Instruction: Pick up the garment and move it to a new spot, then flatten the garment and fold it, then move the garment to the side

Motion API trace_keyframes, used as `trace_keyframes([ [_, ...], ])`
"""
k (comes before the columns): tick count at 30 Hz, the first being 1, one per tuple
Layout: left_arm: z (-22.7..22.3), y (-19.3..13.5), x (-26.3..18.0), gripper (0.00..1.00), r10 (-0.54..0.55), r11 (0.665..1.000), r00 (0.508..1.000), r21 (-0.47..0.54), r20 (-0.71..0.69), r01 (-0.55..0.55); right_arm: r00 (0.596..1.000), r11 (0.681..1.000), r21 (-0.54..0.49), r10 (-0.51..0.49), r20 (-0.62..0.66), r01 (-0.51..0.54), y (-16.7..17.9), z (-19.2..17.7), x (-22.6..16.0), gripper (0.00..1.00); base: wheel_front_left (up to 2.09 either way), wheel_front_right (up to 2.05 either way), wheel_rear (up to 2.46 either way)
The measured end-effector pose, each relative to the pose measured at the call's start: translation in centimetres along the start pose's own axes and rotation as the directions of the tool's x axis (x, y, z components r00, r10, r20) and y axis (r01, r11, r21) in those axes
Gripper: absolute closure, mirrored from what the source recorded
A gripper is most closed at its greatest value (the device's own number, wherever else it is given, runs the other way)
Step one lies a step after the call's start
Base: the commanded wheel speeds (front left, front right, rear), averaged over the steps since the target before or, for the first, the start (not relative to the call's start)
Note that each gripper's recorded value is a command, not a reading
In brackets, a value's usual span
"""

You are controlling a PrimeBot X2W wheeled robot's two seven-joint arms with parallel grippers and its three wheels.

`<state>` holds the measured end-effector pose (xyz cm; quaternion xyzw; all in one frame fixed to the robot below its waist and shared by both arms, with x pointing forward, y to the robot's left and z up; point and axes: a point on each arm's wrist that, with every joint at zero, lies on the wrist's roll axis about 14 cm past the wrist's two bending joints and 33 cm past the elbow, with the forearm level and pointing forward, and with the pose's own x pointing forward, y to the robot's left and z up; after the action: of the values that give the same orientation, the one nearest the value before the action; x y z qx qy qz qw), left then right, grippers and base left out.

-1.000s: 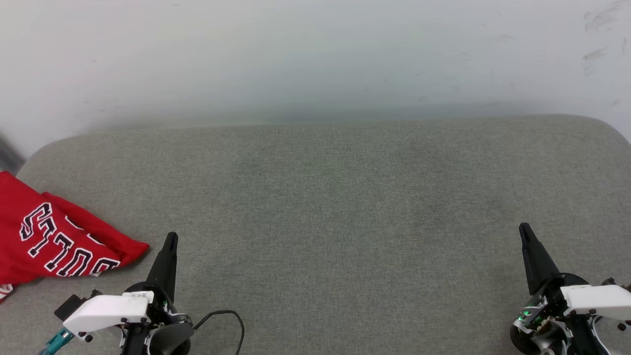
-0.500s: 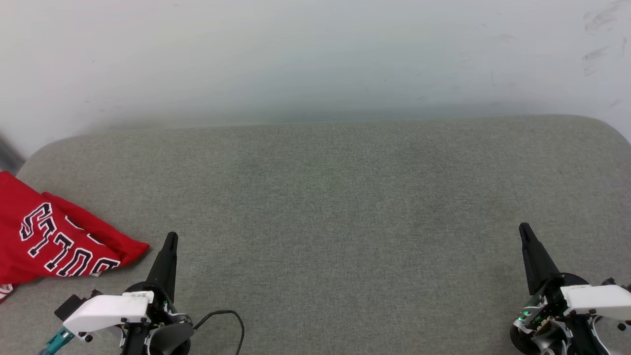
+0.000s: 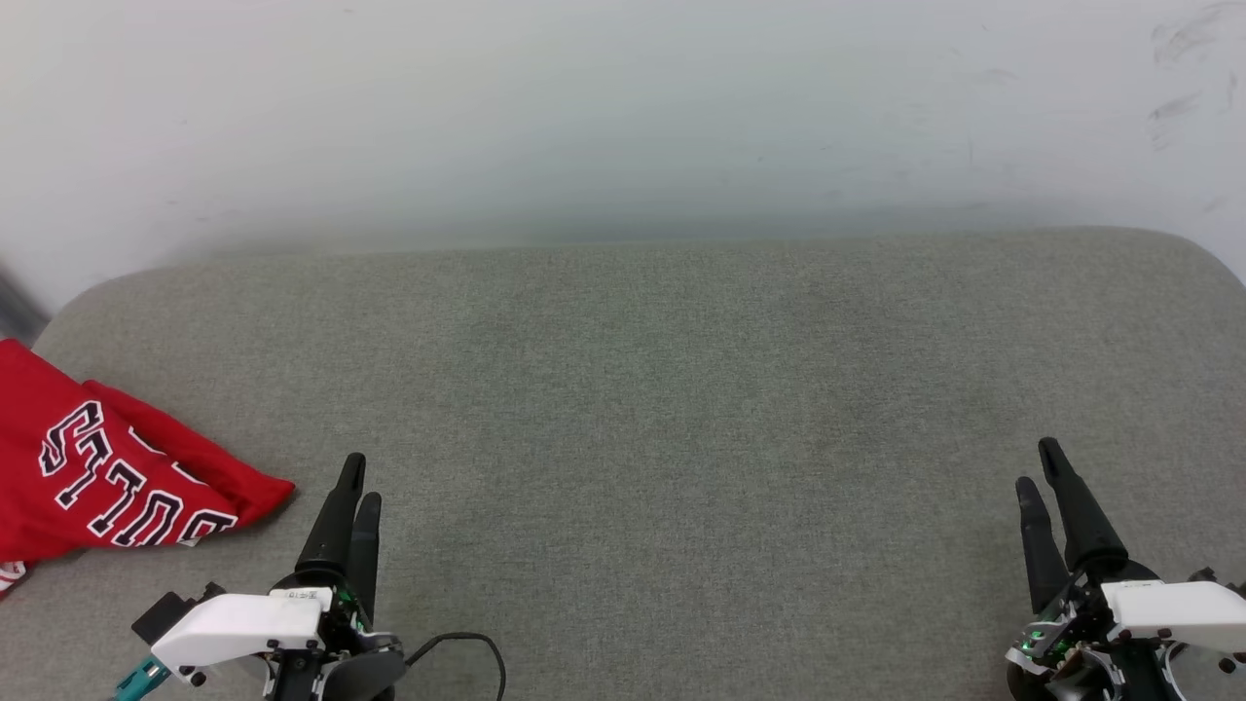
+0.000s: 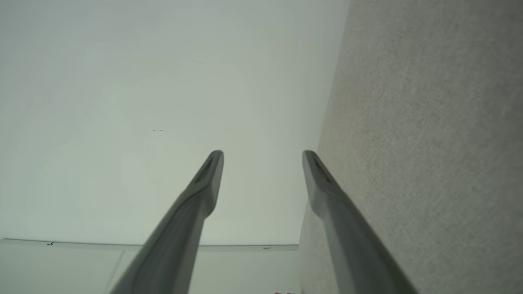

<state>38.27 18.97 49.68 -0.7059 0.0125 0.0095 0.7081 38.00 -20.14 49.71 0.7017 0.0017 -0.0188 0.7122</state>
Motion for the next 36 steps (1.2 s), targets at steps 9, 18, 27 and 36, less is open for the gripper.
trace_keyframes([
  [9, -0.8, -1.6, 0.1, 0.00, -0.048, 0.994, 0.999, 0.099, -0.007, 0.048, 0.999, 0.999, -0.040, 0.028, 0.016, -0.027, 0.9, -0.1, -0.2, 0.00, 0.00, 0.00, 0.00],
  [18, -1.4, -3.2, -0.1, 0.00, -0.098, 0.966, 0.995, 0.240, -0.015, 0.099, 0.999, 0.978, -0.203, 0.048, 0.021, -0.043, 1.5, 0.1, -0.4, 0.00, 0.00, 0.00, 0.00],
  [27, -1.5, -4.0, -0.4, 0.00, -0.129, 0.892, 0.992, 0.435, -0.015, 0.123, 0.995, 0.883, -0.464, 0.095, 0.025, -0.073, 2.9, 0.3, -0.5, 0.00, 0.00, 0.00, 0.00],
  [36, -2.3, -4.8, -0.5, 0.00, -0.160, 0.775, 0.986, 0.613, -0.042, 0.152, 0.993, 0.746, -0.659, 0.120, -0.008, -0.096, 3.6, -0.6, -0.8, 0.00, 0.00, 0.00, 0.00],
])
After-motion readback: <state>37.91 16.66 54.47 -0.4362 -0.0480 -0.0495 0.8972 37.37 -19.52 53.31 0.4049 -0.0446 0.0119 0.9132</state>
